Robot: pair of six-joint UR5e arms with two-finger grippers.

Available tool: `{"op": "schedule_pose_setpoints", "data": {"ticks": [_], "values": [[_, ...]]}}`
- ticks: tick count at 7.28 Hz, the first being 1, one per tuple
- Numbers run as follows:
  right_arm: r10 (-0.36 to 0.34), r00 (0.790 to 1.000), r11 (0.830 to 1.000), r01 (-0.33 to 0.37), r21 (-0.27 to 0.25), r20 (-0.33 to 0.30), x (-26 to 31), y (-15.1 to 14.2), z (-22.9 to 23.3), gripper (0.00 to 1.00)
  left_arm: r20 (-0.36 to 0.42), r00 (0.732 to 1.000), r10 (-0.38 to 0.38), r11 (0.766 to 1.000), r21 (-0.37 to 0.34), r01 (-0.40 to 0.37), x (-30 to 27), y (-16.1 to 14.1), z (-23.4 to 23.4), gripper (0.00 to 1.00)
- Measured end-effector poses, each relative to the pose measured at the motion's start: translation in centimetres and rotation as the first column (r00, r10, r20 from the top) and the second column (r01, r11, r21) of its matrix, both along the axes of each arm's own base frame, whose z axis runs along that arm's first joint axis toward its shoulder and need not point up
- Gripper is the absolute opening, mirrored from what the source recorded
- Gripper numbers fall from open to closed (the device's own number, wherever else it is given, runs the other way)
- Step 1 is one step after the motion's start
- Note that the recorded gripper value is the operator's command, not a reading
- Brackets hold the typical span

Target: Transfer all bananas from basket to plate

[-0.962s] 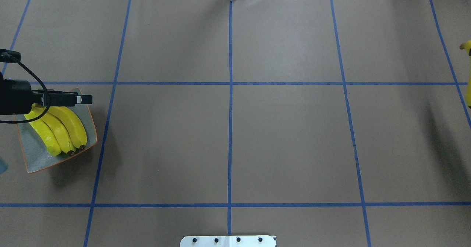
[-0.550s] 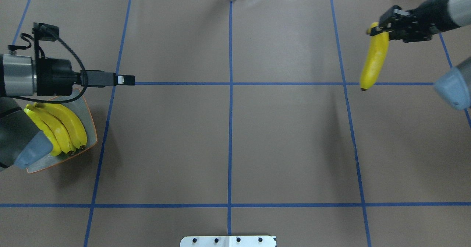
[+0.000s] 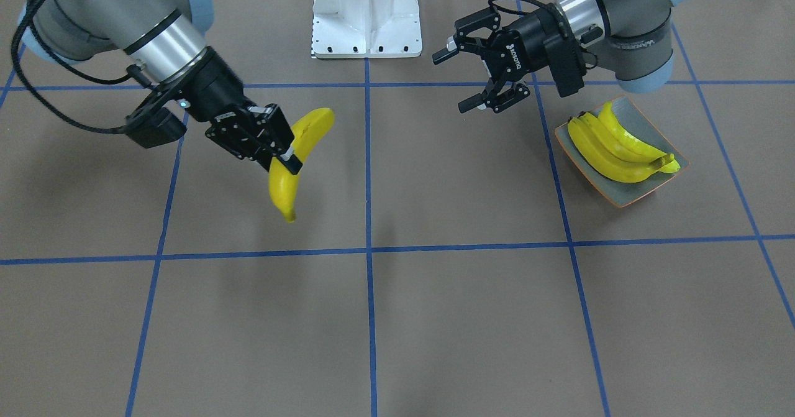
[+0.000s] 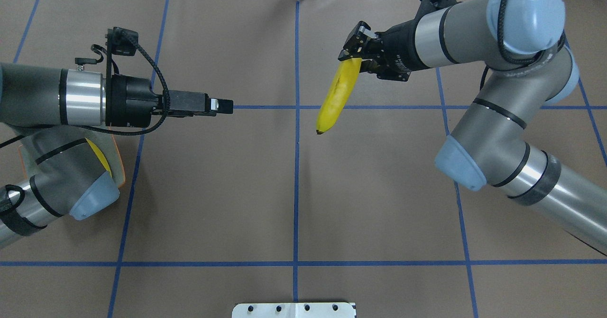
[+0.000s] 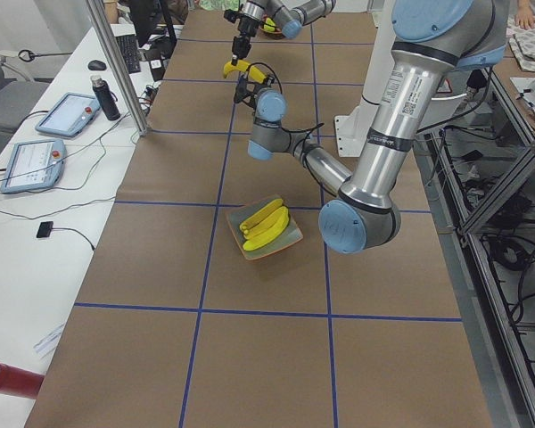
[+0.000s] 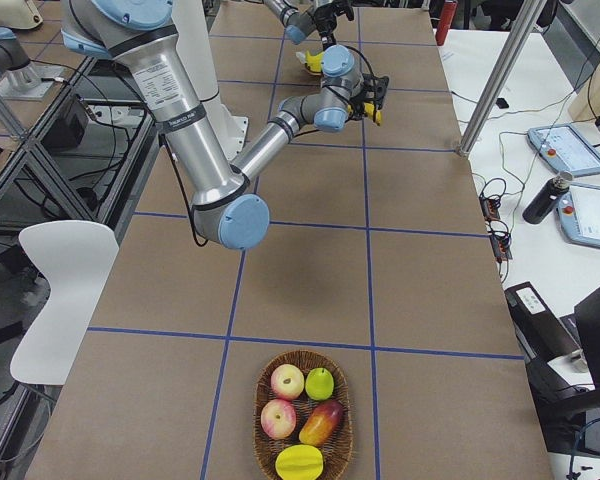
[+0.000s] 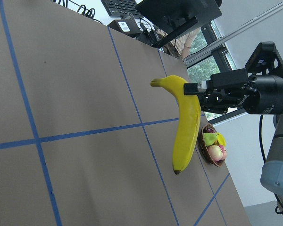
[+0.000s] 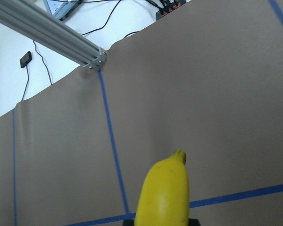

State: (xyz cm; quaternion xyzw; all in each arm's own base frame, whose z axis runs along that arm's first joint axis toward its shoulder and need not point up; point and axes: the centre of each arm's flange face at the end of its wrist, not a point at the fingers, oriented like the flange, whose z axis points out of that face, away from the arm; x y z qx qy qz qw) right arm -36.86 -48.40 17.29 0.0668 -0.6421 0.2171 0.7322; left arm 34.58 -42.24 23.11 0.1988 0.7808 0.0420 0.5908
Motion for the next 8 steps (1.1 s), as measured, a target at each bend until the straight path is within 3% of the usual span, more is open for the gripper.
{"op": "schedule_pose_setpoints", "data": {"ticks": [3, 5, 6, 7, 8], "values": [[0.028, 0.985, 0.998, -0.037, 0.046, 0.17, -5.4, 6.3, -3.4, 0.0, -0.021, 0.999, 0.043, 0.999, 0.018, -0.043, 1.9, 1.6, -1.0, 1.0], [0.054, 0.97, 0.997, -0.068, 0.048, 0.237, -7.4, 8.8, -5.4, 0.0, -0.024, 0.998, 0.059, 0.998, 0.029, -0.058, 2.6, 2.2, -1.1, 0.99], [0.062, 0.965, 0.996, -0.076, 0.047, 0.256, -7.8, 9.3, -6.2, 0.0, -0.024, 0.997, 0.068, 0.997, 0.034, -0.067, 2.9, 2.6, -1.2, 0.87], [0.07, 0.962, 0.995, -0.085, 0.043, 0.265, -7.9, 9.5, -6.6, 0.0, -0.025, 0.997, 0.08, 0.996, 0.037, -0.079, 3.4, 3.1, -1.2, 0.51], [0.076, 0.96, 0.995, -0.09, 0.041, 0.268, -8.0, 9.5, -6.8, 0.0, -0.025, 0.995, 0.092, 0.995, 0.039, -0.091, 3.8, 3.6, -1.2, 0.01]]}}
